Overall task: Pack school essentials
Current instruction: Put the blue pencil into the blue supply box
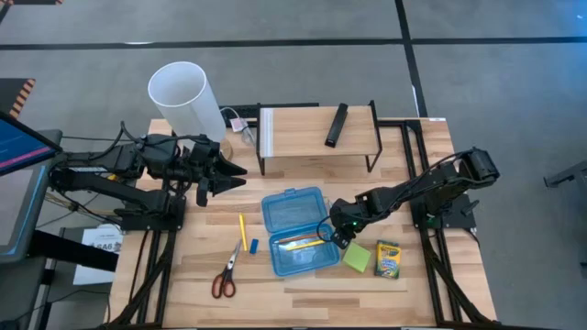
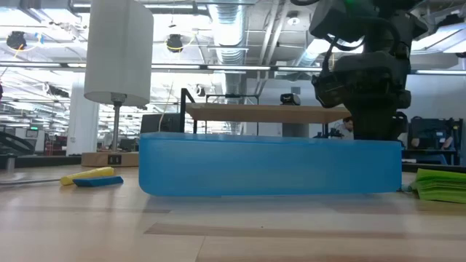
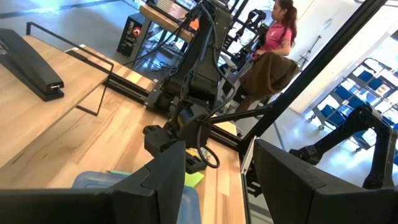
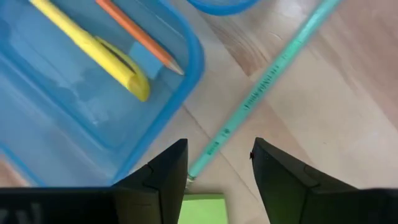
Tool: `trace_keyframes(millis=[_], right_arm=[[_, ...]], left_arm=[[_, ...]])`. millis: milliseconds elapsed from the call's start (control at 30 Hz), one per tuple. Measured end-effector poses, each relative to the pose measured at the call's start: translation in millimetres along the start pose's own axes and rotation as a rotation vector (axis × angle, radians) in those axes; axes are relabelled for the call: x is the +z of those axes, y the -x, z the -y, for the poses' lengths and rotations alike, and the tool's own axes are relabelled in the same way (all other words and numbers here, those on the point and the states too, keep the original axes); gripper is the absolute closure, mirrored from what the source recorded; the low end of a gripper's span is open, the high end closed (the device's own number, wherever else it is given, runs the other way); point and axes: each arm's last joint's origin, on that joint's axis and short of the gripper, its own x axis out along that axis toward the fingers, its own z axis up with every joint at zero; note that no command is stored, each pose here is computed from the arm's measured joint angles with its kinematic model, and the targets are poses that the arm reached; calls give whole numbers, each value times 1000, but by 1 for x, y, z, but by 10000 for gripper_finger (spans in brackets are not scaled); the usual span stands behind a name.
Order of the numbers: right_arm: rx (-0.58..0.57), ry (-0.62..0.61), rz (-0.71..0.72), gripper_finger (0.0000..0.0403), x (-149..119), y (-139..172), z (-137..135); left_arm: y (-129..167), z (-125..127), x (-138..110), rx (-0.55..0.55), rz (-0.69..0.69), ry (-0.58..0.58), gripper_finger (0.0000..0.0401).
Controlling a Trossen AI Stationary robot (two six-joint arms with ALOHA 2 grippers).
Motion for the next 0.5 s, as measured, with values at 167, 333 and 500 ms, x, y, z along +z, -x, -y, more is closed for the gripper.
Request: trace_keyframes(millis=[167,333,500], right_arm=[[-24,-7,0,210,-1,0,1],[-13,-6,3,207,-7,-1,-4],[-39,-3,42,207,-12,-1,-8]], left_arm=[[0,0,0,-1,0,6,225],[0,0,0,-1,0,13,225],[0,0,0,-1,0,14,225]])
